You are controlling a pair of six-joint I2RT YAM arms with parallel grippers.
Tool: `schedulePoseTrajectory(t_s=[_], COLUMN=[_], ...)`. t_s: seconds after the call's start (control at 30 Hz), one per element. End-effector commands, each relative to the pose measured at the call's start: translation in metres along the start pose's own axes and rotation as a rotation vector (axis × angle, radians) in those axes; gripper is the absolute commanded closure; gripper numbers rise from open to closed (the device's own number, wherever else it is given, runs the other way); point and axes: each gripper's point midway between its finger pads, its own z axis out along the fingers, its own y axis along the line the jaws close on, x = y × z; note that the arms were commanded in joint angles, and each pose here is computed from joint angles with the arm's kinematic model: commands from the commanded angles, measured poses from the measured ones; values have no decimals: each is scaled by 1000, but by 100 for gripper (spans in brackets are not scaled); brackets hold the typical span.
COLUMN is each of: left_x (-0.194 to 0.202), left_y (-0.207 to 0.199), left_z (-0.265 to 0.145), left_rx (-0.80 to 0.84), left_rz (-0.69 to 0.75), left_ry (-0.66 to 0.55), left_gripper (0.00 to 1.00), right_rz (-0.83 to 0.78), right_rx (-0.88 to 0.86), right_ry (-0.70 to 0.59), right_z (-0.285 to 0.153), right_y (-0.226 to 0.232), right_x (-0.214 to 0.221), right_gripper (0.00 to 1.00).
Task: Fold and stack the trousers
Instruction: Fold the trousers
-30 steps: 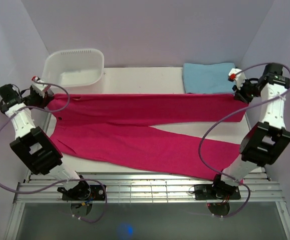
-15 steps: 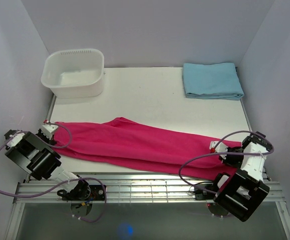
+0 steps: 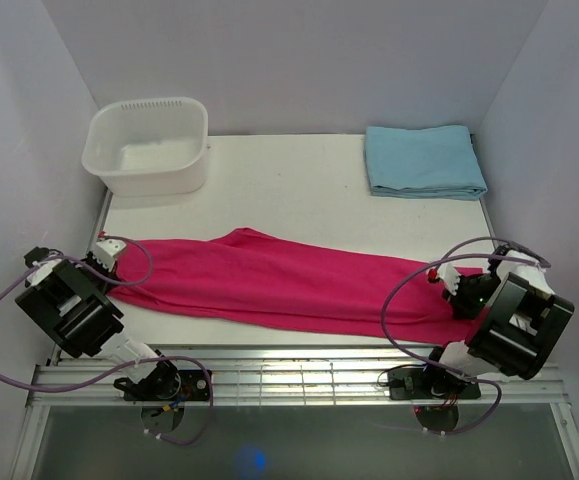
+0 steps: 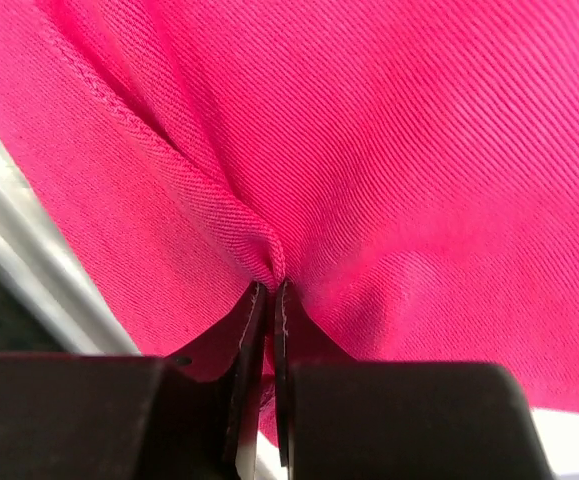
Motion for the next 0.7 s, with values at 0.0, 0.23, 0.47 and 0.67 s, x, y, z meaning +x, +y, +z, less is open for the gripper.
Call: schedulePoseTrajectory(t_s=[0.0, 0.23, 0.47, 0.67], left_x=[0, -25, -59, -42], left_y=[5, 33, 54, 39], left_z=[-2, -25, -58, -55], left_rx=[-22, -59, -105, -88], left_rz=[-4, -31, 41, 119], left_ry=[56, 38, -24, 41], left_gripper=[100, 100, 100, 100], right_rz=[-46, -98, -239, -324], right_rx=[320, 351, 308, 272], right_ry=[95, 50, 118, 195], right_z=[-45, -78, -73, -55], right_y=[-108, -125, -76, -51], right_x=[10, -14, -11, 3], right_gripper=[92, 92, 92, 92])
